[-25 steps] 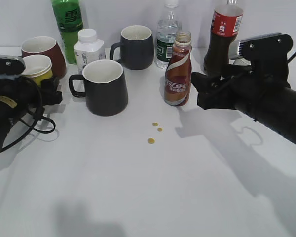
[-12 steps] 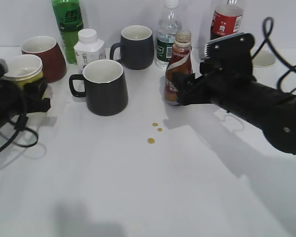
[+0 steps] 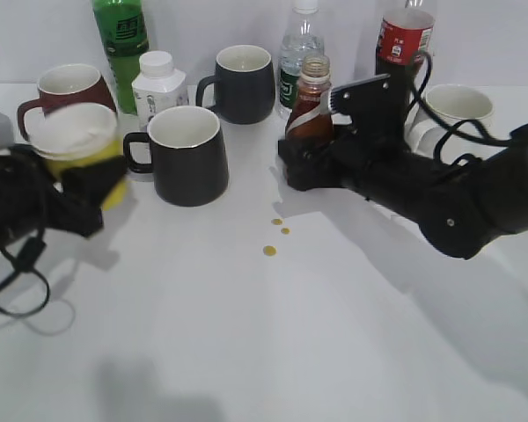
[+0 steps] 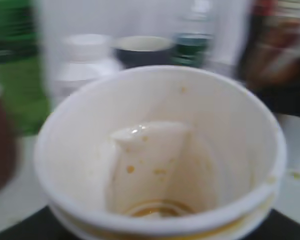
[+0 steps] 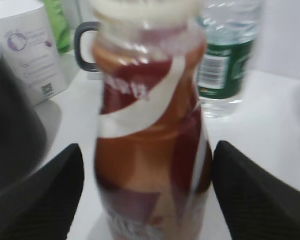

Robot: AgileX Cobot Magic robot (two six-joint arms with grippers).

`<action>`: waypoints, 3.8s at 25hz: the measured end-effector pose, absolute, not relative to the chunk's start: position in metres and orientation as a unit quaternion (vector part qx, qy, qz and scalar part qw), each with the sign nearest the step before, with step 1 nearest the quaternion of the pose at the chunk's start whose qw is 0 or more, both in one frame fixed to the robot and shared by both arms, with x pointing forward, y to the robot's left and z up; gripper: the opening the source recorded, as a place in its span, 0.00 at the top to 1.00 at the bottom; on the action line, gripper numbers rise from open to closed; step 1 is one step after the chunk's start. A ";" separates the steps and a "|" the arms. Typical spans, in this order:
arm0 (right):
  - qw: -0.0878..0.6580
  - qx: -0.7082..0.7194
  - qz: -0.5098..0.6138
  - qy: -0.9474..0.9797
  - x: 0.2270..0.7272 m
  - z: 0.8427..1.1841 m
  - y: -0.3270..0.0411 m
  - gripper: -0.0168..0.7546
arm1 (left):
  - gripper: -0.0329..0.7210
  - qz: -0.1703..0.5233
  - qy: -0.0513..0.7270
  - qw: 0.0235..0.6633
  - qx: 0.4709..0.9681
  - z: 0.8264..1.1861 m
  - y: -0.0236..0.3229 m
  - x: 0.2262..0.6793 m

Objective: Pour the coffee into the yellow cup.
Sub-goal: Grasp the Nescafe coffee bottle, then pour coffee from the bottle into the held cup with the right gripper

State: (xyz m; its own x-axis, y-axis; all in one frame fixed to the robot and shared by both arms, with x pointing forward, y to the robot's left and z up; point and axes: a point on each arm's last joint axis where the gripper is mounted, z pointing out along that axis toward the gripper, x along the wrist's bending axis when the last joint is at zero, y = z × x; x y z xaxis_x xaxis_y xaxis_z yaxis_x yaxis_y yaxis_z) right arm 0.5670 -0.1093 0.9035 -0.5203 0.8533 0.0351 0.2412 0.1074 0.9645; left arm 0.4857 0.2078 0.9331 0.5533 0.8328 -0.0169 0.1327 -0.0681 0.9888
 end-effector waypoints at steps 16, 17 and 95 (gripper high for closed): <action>0.286 0.377 0.531 0.703 0.570 0.896 -0.105 0.31 | 0.39 0.197 0.254 0.600 0.733 0.917 0.154 0.464; 0.290 0.370 0.530 0.706 0.570 0.898 -0.105 0.31 | 0.39 0.194 0.252 0.599 0.735 0.916 0.152 0.465; 0.554 -0.264 0.231 0.755 0.548 0.969 -0.103 0.31 | 0.39 0.152 0.151 0.608 0.764 0.907 0.108 0.480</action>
State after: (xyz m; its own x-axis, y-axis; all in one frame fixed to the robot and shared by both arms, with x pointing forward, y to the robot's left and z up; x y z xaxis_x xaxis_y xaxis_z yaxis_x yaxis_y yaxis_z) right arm 0.5485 -0.1025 0.9693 -0.2473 -0.1423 -0.9584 -0.6542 0.7542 0.0568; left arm 0.4804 0.1083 0.9073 0.9080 0.4160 0.0493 0.0456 -0.2151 0.9755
